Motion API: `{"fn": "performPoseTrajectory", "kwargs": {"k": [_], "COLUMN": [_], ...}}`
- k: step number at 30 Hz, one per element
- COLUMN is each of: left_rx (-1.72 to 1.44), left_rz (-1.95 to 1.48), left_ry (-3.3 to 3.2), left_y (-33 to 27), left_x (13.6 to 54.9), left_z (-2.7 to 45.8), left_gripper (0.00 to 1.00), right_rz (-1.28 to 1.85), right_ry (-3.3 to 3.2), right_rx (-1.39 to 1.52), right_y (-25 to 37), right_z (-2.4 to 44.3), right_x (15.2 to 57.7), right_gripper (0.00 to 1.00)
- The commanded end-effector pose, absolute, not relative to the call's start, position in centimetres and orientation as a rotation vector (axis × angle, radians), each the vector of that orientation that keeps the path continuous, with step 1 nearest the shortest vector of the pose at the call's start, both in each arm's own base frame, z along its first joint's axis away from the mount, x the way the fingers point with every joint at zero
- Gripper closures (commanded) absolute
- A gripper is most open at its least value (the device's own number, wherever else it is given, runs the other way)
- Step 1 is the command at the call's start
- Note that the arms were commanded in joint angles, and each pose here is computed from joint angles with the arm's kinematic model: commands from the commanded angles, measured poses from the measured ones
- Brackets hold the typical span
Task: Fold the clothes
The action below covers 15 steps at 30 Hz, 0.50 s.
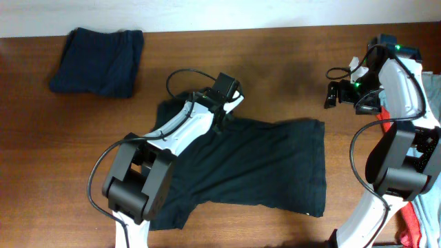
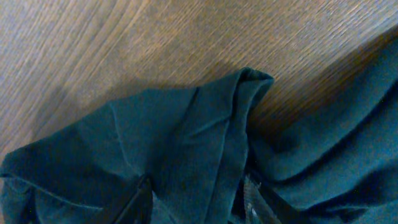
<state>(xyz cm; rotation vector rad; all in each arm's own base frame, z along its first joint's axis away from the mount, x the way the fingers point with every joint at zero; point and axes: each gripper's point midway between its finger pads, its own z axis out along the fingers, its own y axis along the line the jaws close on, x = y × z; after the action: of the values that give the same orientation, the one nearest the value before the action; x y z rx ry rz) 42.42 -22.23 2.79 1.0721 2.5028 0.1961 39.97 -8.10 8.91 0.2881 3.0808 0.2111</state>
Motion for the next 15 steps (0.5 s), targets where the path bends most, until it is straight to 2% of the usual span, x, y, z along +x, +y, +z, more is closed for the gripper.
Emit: {"fn": "performPoseTrajectory", "kwargs": {"k": [1,3,10,15], "left_rx": [1.088,1.084,1.068,1.051], "left_rz": [0.223,0.222,0.225,0.278], "left_ry": [2.505,2.499,2.477,2.469], "left_y": [-21.9,-22.0,-22.2,-21.6], "left_x": [42.5,42.6,43.2,43.5], "left_z": [2.3,2.4,2.7,2.9], "left_gripper": [0.53,0.54,0.67,0.71], "right_rz": [0.207,0.207,0.207,0.207], "right_ry": [3.042,3.042,3.042,3.042], "right_rx": [0.278,0.278,0.278,0.278], "right_y": [-8.0,-8.0,-8.0,-8.0], "right_z": [10.3,10.3,10.3,10.3], "right_x": [40.4,40.4,40.4,40.4], "right_gripper": [0.01,0.02,0.01,0.01]}}
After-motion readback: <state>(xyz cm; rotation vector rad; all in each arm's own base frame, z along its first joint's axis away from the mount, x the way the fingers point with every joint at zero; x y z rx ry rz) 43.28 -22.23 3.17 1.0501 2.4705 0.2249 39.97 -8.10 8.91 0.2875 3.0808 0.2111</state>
